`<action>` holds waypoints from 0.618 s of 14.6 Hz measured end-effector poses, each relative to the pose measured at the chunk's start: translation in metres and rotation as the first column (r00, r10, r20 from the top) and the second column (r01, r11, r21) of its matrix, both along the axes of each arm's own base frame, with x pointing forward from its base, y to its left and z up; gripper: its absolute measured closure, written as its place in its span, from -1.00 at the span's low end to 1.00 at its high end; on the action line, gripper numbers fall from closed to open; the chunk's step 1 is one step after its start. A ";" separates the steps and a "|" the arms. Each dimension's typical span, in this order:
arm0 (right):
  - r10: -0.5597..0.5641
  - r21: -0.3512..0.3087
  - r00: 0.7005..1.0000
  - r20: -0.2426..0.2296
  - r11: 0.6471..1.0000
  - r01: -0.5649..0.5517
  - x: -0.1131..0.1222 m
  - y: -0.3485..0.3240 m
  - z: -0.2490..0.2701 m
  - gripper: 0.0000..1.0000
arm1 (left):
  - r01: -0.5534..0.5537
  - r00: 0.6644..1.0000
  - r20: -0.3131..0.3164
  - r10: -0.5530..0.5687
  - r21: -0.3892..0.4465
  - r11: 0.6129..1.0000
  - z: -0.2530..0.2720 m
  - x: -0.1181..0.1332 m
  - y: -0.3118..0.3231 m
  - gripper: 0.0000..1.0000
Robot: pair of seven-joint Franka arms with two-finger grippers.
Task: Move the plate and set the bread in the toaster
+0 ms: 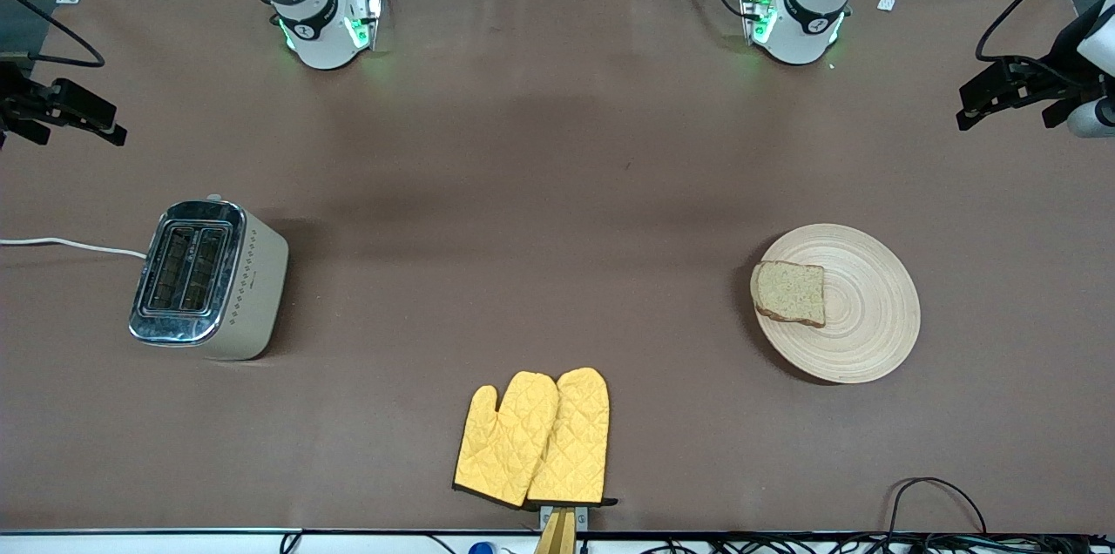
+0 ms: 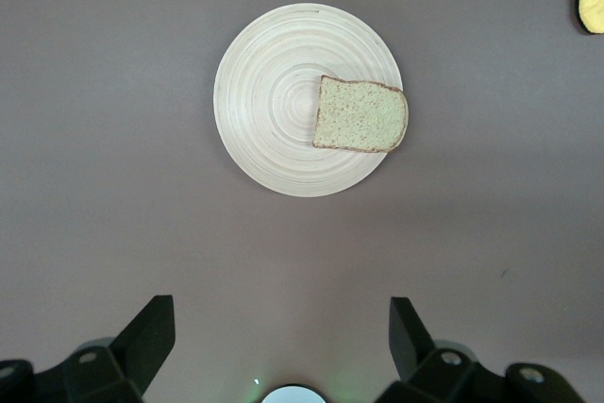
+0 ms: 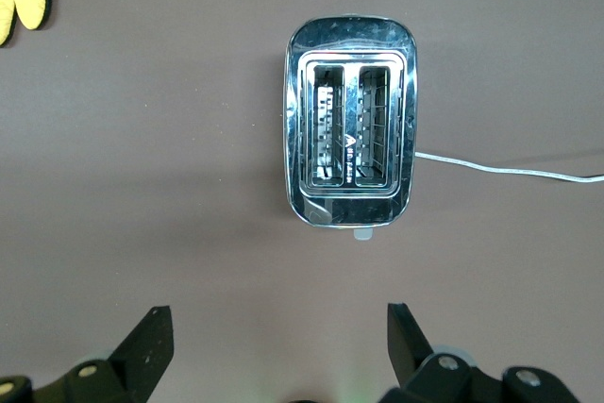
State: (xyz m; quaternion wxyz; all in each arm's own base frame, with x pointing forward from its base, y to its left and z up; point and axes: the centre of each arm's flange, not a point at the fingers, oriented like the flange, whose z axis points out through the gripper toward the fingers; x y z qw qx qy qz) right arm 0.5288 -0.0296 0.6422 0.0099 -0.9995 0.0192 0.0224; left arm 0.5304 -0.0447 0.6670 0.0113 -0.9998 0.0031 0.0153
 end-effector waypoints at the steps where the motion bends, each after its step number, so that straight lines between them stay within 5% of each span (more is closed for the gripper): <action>1: 0.000 0.000 1.000 0.000 1.000 0.000 0.000 0.000 0.000 -1.00 | 0.001 1.000 -0.001 -0.001 0.000 1.000 0.000 0.000 0.000 -1.00; 6: 0.000 0.000 1.000 0.000 1.000 0.000 0.000 0.000 0.000 -1.00 | 0.001 1.000 -0.018 -0.001 -0.008 1.000 -0.004 0.000 0.001 -1.00; 9: 0.002 0.000 1.000 0.001 1.000 -0.002 0.000 0.001 0.000 -1.00 | -0.034 0.998 -0.062 0.027 -0.123 0.992 -0.032 0.020 0.029 -1.00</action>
